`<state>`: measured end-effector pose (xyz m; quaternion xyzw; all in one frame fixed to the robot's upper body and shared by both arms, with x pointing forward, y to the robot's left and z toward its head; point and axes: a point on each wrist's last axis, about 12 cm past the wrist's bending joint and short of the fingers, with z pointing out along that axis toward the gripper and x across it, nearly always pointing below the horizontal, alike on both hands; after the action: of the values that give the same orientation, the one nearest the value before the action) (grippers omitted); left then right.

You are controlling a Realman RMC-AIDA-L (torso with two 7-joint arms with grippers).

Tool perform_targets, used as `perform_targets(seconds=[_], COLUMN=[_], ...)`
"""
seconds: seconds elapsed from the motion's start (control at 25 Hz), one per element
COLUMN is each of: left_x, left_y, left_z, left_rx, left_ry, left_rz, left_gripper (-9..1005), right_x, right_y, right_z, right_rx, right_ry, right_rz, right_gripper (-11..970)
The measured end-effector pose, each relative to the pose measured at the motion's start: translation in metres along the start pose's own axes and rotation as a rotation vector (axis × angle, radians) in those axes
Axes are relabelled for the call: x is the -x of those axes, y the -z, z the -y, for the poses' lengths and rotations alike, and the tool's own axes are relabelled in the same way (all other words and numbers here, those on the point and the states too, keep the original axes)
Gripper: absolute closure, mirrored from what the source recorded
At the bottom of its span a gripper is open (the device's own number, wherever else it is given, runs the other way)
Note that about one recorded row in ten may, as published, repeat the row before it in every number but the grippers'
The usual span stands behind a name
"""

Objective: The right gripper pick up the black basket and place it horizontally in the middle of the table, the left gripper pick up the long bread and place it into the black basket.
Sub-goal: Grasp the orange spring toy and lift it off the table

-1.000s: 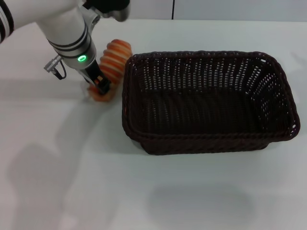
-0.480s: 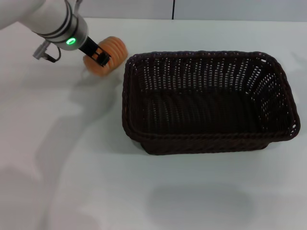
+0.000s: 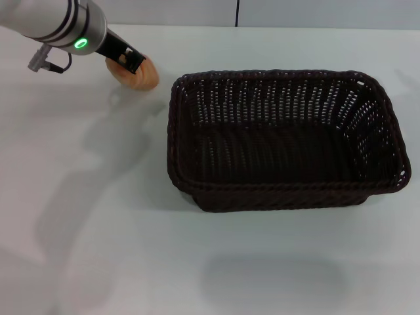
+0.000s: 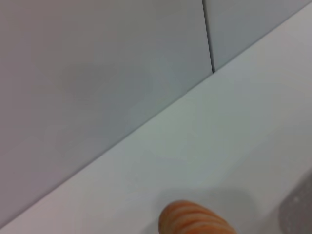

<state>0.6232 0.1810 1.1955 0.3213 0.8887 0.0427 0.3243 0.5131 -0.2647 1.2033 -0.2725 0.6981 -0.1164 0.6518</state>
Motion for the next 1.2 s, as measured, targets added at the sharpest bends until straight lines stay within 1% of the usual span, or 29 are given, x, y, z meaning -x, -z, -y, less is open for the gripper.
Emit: perform_targets(seconds=[0.28,0.6,0.72,0.84,1.04,1.12,1.2], left_x=[0.000,0.004,0.007,0.013,0.021,0.023,0.024], left_y=[0.007,0.025,0.035,0.053,0.091,0.103,0.109], left_z=[-0.001,0.000,0.003,0.010,0.029,0.035,0.040], left_rx=[0.005,0.015,0.014,0.009,-0.019,-0.025,-0.032], left_ry=[-0.005,-0.014,-0.024,-0.049,-0.101,-0.119,-0.133], left_rz=[0.015,0.063,0.084,0.124,0.236,0.267,0.275], left_gripper=[775,831,848,865,909,939,968], right_x=[0.000,0.001,0.001,0.003,0.004,0.003,0.003], right_y=[-0.002,-0.006,-0.007,-0.008,-0.010,-0.011,-0.012], right_z=[-0.001,-0.002,-0.003,-0.001,0.000,0.000,-0.001], right_rx=[0.005,0.011,0.012,0.008,0.006,0.009,0.013], right_ry=[0.002,0.005,0.007,0.011,0.016,0.017,0.018], right_rz=[0.002,0.005,0.007,0.012,0.015,0.014,0.014], right_gripper=[505,505,505,505,505,505,505])
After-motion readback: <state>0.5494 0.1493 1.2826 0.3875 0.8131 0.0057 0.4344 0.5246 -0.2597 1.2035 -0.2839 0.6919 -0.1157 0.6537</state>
